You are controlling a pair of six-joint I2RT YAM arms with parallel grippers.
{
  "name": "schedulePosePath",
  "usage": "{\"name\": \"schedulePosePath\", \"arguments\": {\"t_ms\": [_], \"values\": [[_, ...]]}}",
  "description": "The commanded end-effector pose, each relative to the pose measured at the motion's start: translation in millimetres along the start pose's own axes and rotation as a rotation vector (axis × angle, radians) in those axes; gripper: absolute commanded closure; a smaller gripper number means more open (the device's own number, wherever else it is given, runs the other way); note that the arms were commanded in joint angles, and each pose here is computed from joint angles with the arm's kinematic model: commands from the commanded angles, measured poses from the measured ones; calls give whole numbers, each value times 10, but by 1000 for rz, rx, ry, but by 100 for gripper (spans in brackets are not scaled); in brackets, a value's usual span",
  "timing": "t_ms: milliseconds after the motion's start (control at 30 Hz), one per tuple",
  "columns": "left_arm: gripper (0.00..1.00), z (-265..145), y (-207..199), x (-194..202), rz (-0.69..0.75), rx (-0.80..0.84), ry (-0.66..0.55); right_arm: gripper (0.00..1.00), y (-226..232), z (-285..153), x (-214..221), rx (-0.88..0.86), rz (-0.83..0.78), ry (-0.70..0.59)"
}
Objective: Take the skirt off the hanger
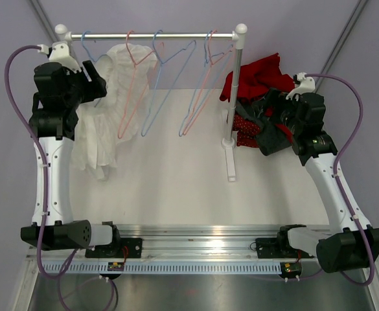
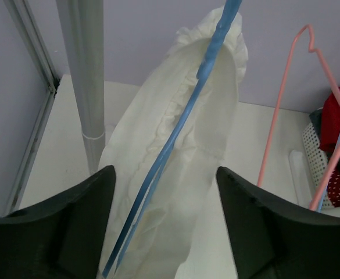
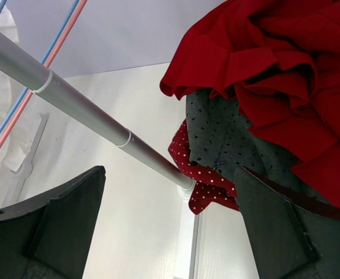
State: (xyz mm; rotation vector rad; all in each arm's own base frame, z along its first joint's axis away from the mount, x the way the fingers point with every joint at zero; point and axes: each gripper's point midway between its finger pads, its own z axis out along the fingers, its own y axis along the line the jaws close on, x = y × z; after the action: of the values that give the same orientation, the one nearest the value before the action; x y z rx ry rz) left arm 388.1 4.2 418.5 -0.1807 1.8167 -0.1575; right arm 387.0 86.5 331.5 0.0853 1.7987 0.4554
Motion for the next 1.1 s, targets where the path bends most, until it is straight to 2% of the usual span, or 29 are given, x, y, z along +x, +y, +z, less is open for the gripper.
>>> {"name": "schedulePosePath", "arguments": {"t_ms": [0, 33, 67, 100, 167, 267, 300, 367, 400, 600, 700, 867, 1000, 1067], "values": [[34, -71, -166, -411, 2, 71, -112, 1, 97, -53, -98, -37, -3, -40], [39, -50, -168, -407, -1, 72, -105, 1, 90, -59, -94, -35, -6, -41], [54, -40, -167, -405, -3, 71, -102, 1, 79, -57, -94, -30, -9, -43], [63, -33, -165, -406, -5, 70, -101, 1, 80, -61, -98, -31, -12, -45], [74, -6, -150, -380, -14, 62, -93, 1, 79, -56, -98, -31, -12, -45], [82, 26, -142, -357, -21, 59, -84, 1, 67, -51, -92, -25, -15, -43], [89, 53, -134, -319, -24, 56, -69, 1, 66, -56, -94, -24, -15, -44], [94, 65, -130, -318, -25, 53, -63, 1, 69, -68, -100, -25, -17, -47], [100, 92, -128, -291, -26, 54, -51, 0, 74, -72, -104, -25, -17, -48], [100, 60, -202, -345, -24, 89, -62, 0, 98, -93, -145, -33, -16, -58], [100, -92, -226, -534, -29, 88, -136, 1, 129, -147, -265, -33, -24, -85], [100, -626, -396, -1003, -21, 144, -300, 0, 331, -385, -631, -78, -42, -147], [100, -1003, -494, -1269, -18, 170, -375, 1, 836, -803, -1053, -280, -81, -237], [100, -1129, -551, -1357, -24, 193, -400, 1, 1277, -1036, -1048, -520, -107, -200]]}}
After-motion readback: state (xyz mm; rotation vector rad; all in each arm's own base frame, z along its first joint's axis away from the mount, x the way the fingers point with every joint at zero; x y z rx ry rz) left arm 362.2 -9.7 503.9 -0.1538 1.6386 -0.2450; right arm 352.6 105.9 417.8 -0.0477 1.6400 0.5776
